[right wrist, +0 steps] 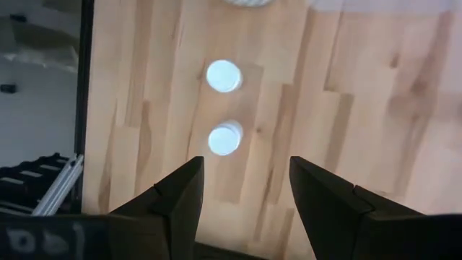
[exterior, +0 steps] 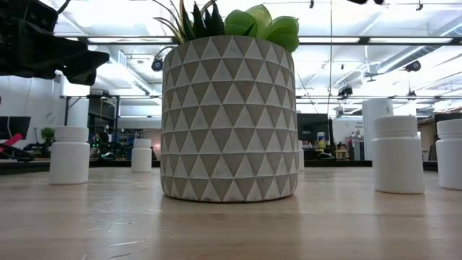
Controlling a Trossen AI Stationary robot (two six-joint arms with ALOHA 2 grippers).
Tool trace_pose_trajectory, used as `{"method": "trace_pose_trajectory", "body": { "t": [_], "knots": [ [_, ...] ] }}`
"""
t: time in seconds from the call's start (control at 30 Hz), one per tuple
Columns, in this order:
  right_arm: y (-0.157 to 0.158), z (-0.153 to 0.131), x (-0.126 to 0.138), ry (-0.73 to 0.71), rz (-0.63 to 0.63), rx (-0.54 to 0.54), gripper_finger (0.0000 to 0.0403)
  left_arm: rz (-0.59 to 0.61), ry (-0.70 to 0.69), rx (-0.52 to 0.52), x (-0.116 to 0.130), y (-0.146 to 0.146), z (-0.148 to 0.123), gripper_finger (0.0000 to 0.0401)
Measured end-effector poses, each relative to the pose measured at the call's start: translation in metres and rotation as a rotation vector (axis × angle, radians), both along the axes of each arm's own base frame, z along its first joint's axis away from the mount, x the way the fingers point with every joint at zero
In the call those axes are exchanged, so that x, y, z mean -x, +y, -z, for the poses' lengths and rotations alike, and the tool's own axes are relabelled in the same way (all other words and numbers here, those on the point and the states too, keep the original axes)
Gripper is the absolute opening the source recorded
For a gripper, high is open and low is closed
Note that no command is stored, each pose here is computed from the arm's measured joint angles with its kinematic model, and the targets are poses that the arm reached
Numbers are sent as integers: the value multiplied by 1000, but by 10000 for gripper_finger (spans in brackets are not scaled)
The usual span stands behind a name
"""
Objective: Pick and place pill bottles into a basket
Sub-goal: Put the white pill bottle into the transparent bin
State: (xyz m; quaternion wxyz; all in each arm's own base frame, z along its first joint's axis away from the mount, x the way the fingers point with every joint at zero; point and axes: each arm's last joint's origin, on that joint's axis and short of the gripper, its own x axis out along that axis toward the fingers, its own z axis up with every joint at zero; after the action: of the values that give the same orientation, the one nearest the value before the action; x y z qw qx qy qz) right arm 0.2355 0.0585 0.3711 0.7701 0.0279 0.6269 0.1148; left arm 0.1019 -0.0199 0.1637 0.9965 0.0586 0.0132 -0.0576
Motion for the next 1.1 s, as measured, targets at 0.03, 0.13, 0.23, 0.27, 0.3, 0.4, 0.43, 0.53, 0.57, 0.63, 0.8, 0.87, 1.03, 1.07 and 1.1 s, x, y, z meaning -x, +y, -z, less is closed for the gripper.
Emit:
{"method": "trace_pose_trajectory", "body": {
  "t": [0.03, 0.13, 0.23, 0.27, 0.3, 0.4, 0.43, 0.53, 0.57, 0.63, 0.8, 0.87, 1.03, 1.07, 1.1],
  "knots": [
    [3, 5, 0, -3, 4, -5, 194, 0, -1, 0, 0, 0, 0, 203],
    [11, 20, 1, -13, 18, -19, 194, 0, 0, 0, 0, 0, 0, 203],
    [18, 35, 1, -6, 31, -20, 194, 0, -1, 0, 0, 0, 0, 203],
    [20, 39, 1, 6, 29, -18, 194, 0, 0, 0, 0, 0, 0, 203],
    [22, 45, 2, 20, 23, -13, 194, 0, 0, 0, 0, 0, 0, 203],
    [27, 62, 7, 78, -2, 8, 194, 0, 0, 0, 0, 0, 0, 203],
    [28, 69, 8, 94, -10, 13, 194, 0, 0, 0, 0, 0, 0, 203],
    [30, 87, 12, 137, -13, 27, 194, 0, 0, 0, 0, 0, 0, 203],
    [30, 93, 12, 148, -1, 29, 194, 0, 0, 0, 0, 0, 0, 203],
    [29, 103, 12, 158, 35, 25, 194, 0, 0, 0, 0, 0, 0, 203],
    [30, 115, 11, 153, 95, 0, 196, 0, 0, 0, 0, 0, 0, 203],
    [30, 117, 10, 150, 108, -5, 204, 0, 0, 0, 0, 0, 0, 203],
    [32, 122, 8, 134, 110, -39, 253, 0, 0, 0, 0, 0, 0, 203],
    [32, 123, 9, 134, 101, -39, 265, 0, 1, 0, 0, 0, 0, 203],
    [32, 125, 9, 135, 94, -37, 277, 0, 0, 0, 0, 0, 0, 203]
  ]
}}
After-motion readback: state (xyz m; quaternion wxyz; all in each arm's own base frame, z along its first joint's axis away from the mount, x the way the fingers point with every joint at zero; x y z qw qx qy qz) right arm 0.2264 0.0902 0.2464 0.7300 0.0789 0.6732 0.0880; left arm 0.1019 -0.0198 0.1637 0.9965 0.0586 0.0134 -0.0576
